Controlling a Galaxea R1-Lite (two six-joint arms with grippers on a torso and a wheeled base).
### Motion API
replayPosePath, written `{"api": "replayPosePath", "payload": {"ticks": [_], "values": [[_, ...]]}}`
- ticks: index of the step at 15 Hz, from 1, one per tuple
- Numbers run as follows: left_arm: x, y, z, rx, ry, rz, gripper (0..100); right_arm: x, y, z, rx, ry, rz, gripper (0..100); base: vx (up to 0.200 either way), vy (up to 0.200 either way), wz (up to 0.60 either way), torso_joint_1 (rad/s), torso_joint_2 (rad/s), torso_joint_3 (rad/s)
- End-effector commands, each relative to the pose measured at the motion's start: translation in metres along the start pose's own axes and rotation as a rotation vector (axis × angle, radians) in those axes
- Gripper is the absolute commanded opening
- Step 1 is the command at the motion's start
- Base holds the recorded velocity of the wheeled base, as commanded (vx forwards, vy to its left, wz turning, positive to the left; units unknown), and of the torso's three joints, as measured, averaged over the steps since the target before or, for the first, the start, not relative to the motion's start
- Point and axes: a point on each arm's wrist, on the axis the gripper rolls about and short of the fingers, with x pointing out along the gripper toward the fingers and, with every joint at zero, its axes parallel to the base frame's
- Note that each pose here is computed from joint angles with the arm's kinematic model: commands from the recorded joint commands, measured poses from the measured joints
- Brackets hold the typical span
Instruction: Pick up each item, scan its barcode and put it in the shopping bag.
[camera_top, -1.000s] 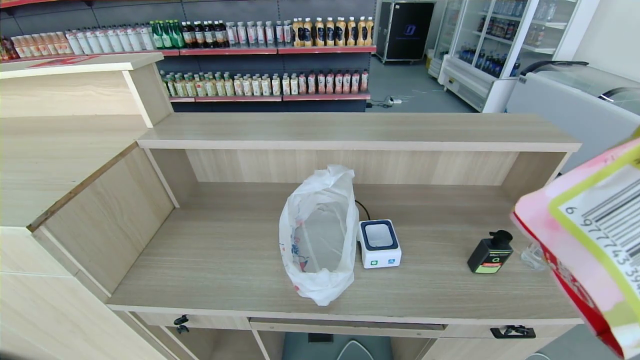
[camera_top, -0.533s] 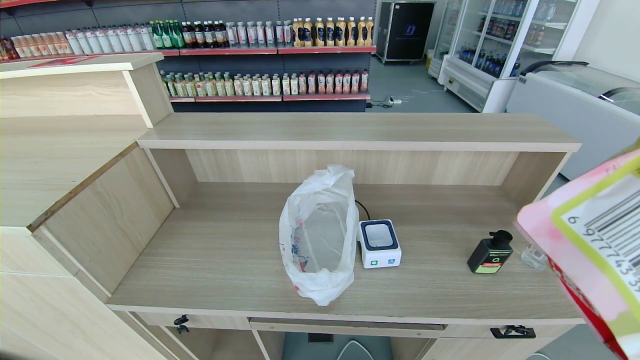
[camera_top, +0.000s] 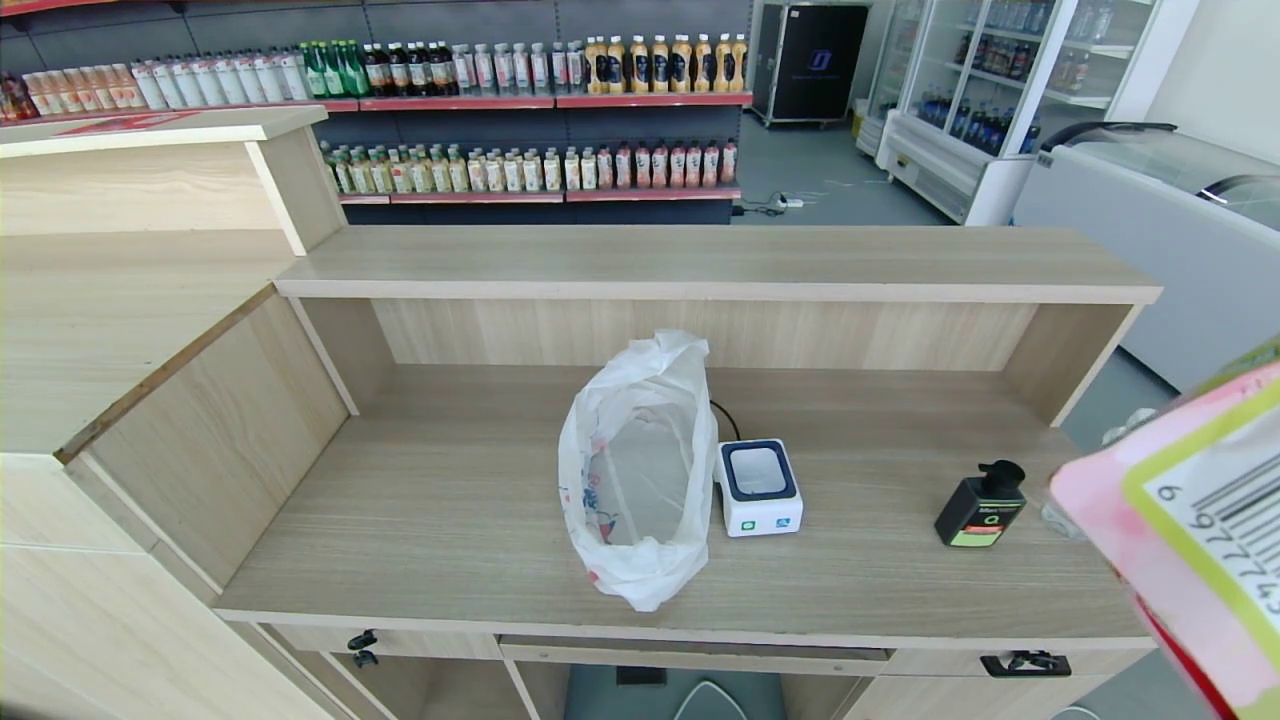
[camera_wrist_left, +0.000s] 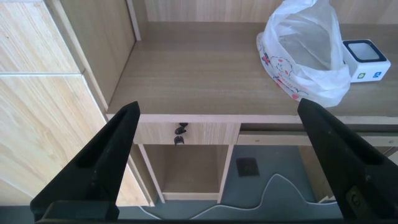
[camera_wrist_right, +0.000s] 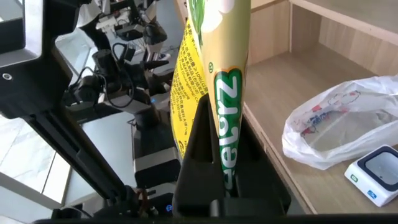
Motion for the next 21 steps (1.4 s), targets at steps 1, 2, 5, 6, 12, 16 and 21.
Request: {"api": "replayPosePath", "payload": {"ticks": [1,2,5,6,12,16,21], "values": [[0.0,0.0,0.0,0.0,0.001,-0.001,100,0.0,-0.002,-0.001,0.001,0.001,-0.006,0,0.0,0.0,0.0,0.0,0.0,0.0],[0.0,0.0,0.0,0.0,0.001,-0.001,100,-0.001,-0.006,-0.001,0.001,0.001,-0.026,0,0.0,0.0,0.0,0.0,0.0,0.0],[0.0,0.0,0.0,0.0,0.001,0.001,100,-0.007,-0.046,-0.013,-0.046,0.07,-0.33,0,0.0,0.0,0.0,0.0,0.0,0.0],[0.0,0.0,0.0,0.0,0.001,0.001,100,-0.009,-0.054,-0.019,-0.058,0.118,-0.449,0,0.0,0.0,0.0,0.0,0.0,0.0],[0.0,0.0,0.0,0.0,0.001,-0.001,100,-0.034,-0.079,-0.043,0.052,0.196,-0.749,0,0.0,0.0,0.0,0.0,0.0,0.0],[0.0,0.0,0.0,0.0,0.001,0.001,100,-0.041,-0.101,-0.04,0.02,0.226,-0.83,0,0.0,0.0,0.0,0.0,0.0,0.0],[0.0,0.0,0.0,0.0,0.001,0.001,100,-0.043,-0.111,-0.036,-0.025,0.219,-0.844,0,0.0,0.0,0.0,0.0,0.0,0.0]]}}
